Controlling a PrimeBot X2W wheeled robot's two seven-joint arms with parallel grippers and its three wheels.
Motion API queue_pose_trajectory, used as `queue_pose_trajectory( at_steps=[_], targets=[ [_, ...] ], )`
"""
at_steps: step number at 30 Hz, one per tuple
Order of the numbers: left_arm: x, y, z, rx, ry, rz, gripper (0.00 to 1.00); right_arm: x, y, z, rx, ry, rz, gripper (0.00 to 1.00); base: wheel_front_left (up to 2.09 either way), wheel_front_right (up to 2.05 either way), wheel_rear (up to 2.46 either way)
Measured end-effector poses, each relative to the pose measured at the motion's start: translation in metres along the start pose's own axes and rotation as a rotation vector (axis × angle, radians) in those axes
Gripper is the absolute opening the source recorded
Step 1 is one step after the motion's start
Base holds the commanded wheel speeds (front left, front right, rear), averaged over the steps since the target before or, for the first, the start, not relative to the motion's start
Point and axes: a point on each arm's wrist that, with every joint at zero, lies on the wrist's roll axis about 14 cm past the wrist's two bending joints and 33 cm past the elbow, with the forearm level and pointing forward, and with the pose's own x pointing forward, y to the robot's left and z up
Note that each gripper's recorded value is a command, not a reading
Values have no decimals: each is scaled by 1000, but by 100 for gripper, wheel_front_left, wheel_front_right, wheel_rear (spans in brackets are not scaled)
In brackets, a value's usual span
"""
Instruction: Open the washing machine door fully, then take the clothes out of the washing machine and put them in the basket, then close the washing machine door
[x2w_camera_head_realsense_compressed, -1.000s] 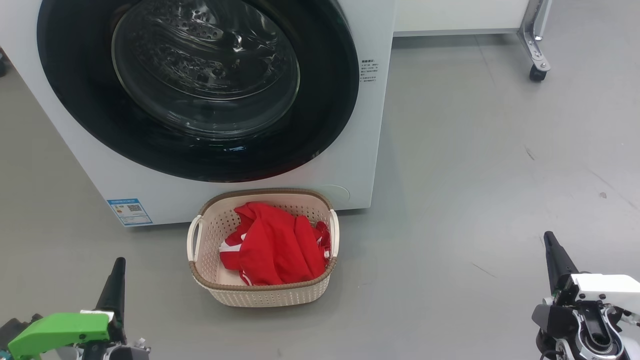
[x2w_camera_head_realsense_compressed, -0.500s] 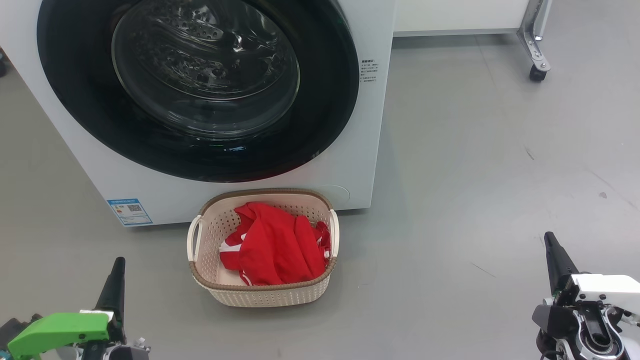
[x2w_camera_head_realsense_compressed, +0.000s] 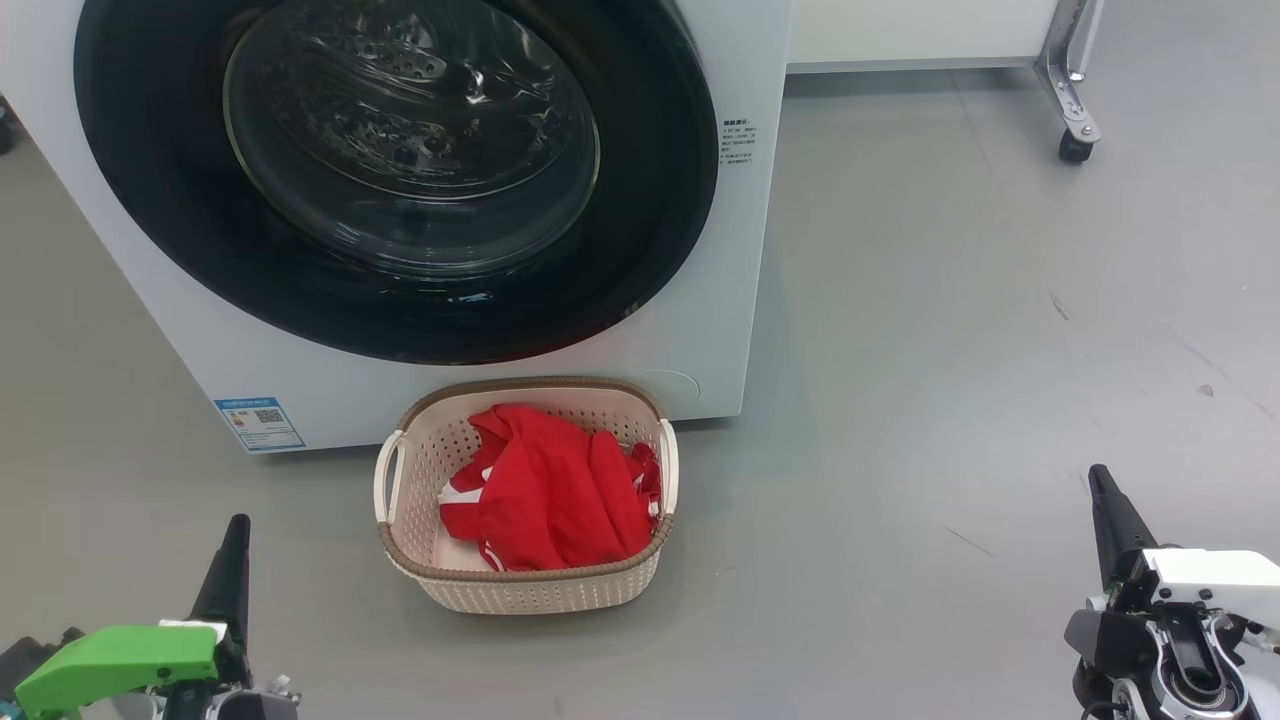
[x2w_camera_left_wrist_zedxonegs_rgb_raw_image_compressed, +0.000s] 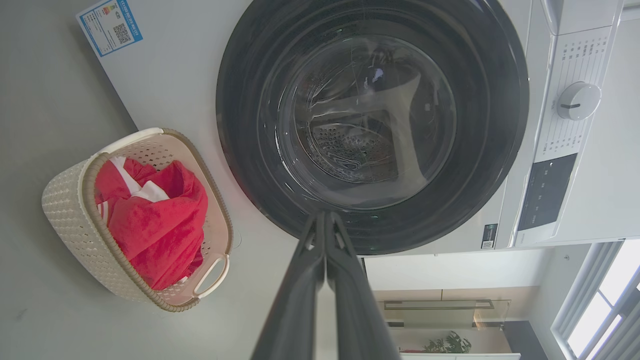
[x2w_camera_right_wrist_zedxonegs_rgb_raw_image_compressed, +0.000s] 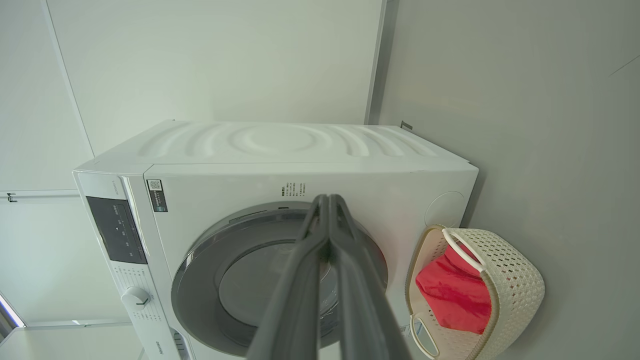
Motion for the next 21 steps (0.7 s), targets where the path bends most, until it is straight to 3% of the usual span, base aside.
queue_pose_trajectory(
  at_steps=[21],
  targets=[
    [0,0,0,-1,-1,1,0,0,0,1,0,-3,4,0,0,0,0]
  ],
)
